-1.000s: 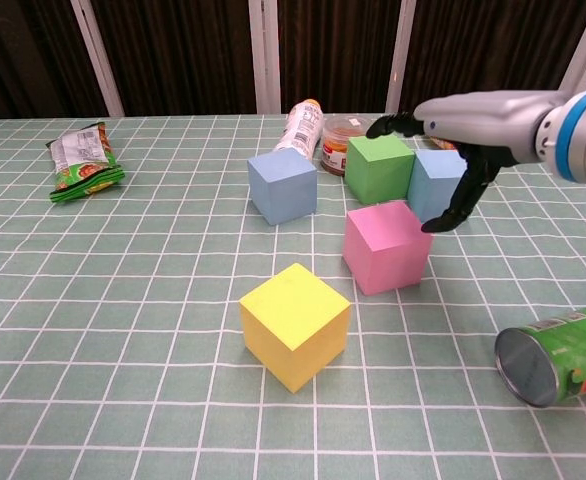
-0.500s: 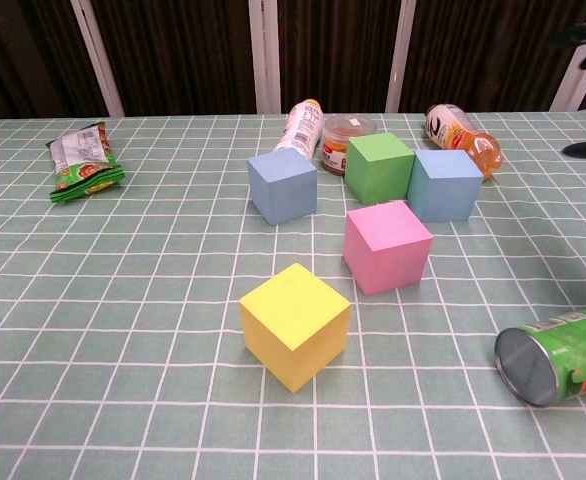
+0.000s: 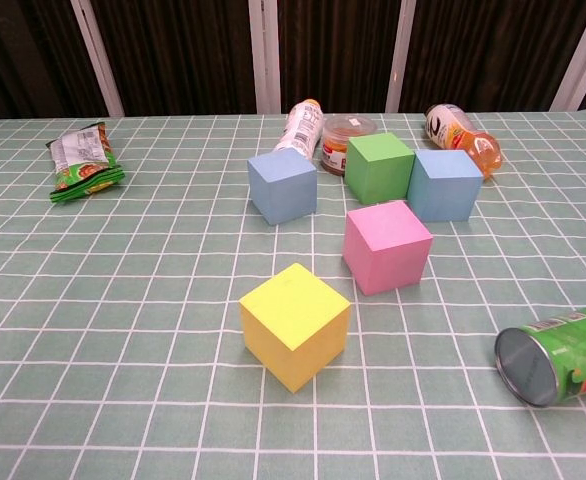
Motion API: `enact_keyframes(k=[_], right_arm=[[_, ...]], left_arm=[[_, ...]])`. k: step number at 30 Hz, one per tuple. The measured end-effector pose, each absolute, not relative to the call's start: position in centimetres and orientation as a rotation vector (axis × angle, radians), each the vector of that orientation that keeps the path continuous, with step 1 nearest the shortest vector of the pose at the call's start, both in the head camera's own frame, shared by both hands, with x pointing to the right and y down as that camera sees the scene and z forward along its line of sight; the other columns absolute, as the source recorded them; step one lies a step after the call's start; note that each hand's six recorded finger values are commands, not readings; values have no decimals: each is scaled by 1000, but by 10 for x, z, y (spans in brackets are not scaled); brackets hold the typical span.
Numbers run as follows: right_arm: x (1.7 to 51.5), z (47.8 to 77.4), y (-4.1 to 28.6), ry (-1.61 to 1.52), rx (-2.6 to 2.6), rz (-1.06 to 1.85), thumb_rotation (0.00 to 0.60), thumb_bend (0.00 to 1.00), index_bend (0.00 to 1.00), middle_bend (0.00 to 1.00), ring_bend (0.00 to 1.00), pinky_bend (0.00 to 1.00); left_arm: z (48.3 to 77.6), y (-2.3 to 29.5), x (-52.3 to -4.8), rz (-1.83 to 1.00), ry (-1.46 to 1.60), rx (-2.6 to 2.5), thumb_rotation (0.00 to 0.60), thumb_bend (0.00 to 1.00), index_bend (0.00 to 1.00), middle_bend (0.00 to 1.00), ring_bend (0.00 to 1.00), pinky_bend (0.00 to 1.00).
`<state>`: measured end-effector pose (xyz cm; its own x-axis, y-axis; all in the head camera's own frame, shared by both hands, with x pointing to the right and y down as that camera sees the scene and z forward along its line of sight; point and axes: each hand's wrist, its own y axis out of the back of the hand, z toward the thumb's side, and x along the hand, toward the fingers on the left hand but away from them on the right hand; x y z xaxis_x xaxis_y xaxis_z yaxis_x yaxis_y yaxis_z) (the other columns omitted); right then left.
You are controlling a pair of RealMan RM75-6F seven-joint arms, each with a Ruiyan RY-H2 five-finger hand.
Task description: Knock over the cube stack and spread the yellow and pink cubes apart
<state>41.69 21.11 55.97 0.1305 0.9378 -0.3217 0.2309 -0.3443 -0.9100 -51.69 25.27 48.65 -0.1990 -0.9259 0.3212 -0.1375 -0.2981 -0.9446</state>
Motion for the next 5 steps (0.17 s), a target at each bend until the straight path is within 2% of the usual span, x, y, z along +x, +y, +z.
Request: enact_keyframes(k=[5], right_arm=[[416,560,228,-1079,-1683,1265,600,227,57,23,129,0]], left_arm=[[485,250,-520,-1550,1295,-1394,600,150,176,24,0,0]])
